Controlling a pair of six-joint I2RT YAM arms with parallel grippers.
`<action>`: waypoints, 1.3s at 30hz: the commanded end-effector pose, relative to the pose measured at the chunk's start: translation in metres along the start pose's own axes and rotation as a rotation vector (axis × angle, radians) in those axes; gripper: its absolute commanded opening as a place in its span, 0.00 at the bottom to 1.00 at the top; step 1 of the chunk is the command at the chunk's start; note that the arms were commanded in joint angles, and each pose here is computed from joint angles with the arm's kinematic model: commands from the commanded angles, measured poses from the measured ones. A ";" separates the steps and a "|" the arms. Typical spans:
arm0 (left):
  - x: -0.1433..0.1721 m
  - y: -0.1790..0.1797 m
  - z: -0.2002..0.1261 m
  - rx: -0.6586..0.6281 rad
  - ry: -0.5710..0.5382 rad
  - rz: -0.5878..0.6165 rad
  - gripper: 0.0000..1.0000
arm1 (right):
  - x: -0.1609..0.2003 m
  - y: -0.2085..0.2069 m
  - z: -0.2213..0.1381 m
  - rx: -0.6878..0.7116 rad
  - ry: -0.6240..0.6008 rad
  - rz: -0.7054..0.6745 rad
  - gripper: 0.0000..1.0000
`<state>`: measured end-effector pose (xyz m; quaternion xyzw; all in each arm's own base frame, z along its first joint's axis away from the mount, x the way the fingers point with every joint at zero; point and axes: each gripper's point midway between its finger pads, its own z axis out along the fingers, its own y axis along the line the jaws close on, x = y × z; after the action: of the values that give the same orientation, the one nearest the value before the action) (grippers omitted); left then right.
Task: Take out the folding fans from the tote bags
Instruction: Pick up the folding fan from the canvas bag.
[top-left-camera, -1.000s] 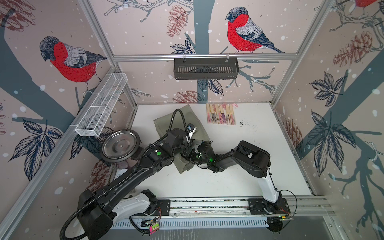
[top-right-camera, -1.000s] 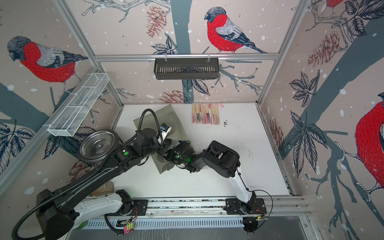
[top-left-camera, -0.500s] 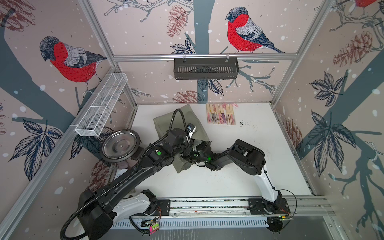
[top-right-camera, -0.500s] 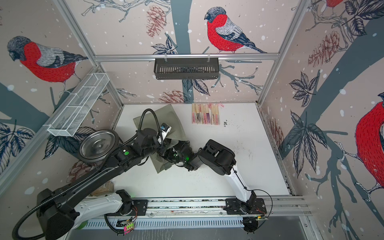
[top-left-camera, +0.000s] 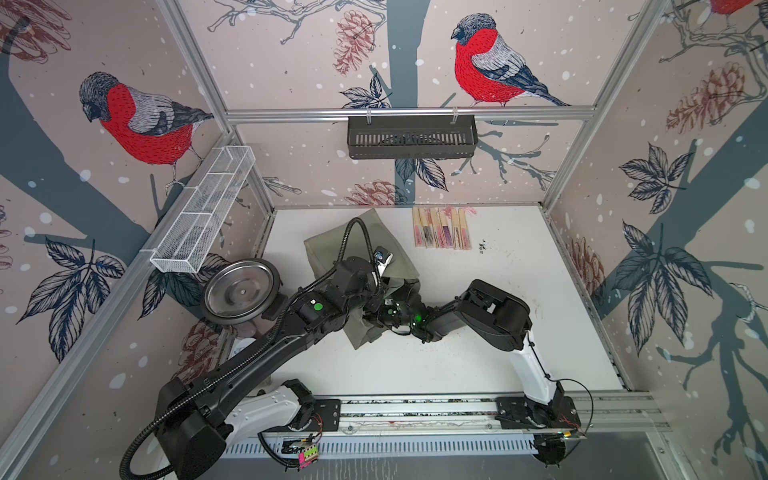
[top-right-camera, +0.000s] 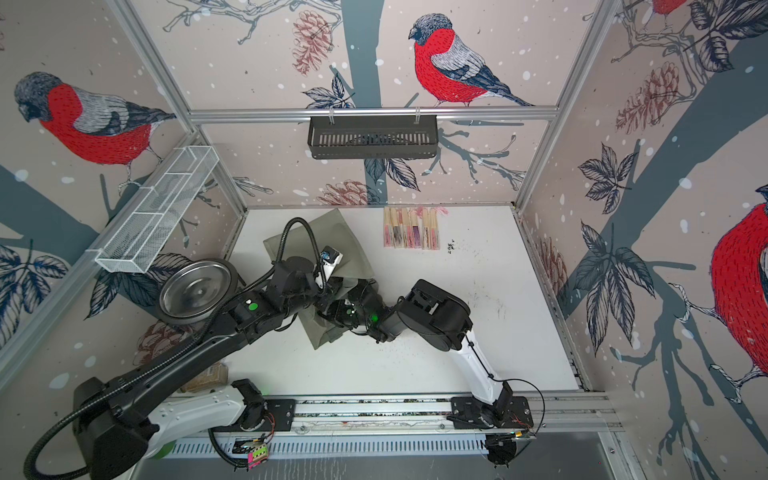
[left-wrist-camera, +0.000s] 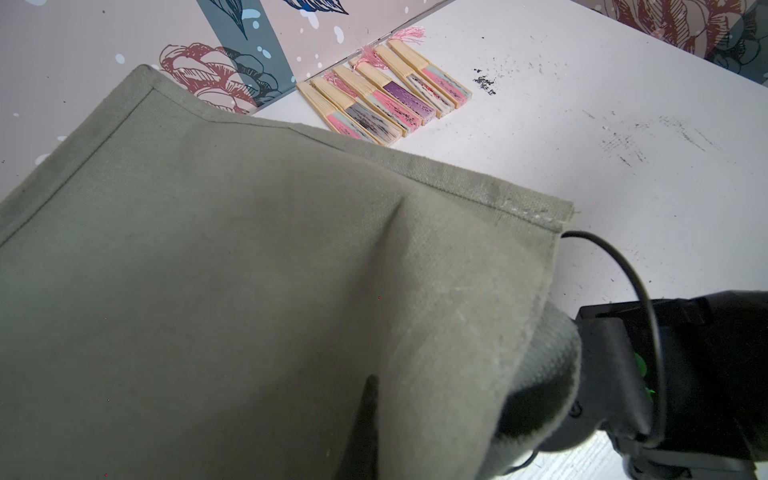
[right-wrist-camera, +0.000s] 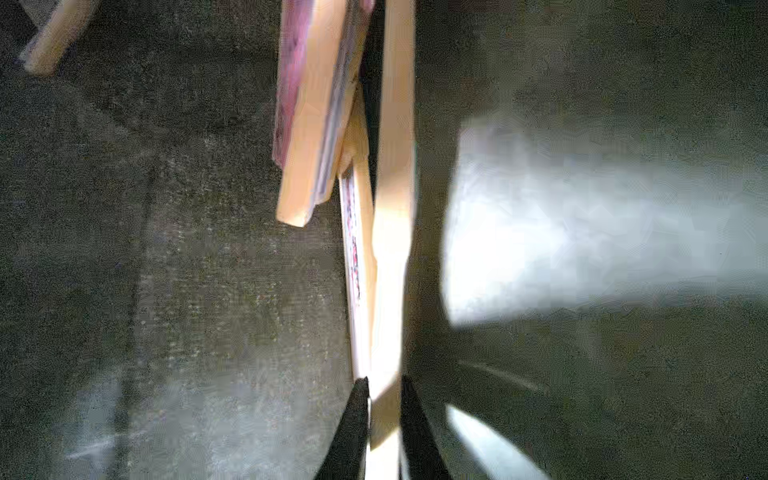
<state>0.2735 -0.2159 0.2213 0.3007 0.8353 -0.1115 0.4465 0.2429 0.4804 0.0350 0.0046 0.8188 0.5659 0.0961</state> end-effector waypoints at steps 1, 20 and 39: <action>-0.008 -0.004 -0.002 0.020 -0.028 0.001 0.00 | 0.002 -0.006 -0.011 0.047 0.003 -0.023 0.15; -0.004 -0.005 0.002 0.021 -0.013 0.006 0.00 | 0.048 -0.012 -0.109 0.115 0.068 -0.156 0.14; -0.003 -0.006 0.005 0.022 -0.001 0.007 0.00 | 0.090 -0.021 -0.179 0.221 0.209 -0.363 0.13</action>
<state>0.2743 -0.2184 0.2131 0.3051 0.8399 -0.1088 0.4355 0.1383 0.3280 0.0707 -0.1558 0.8585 0.4729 0.1231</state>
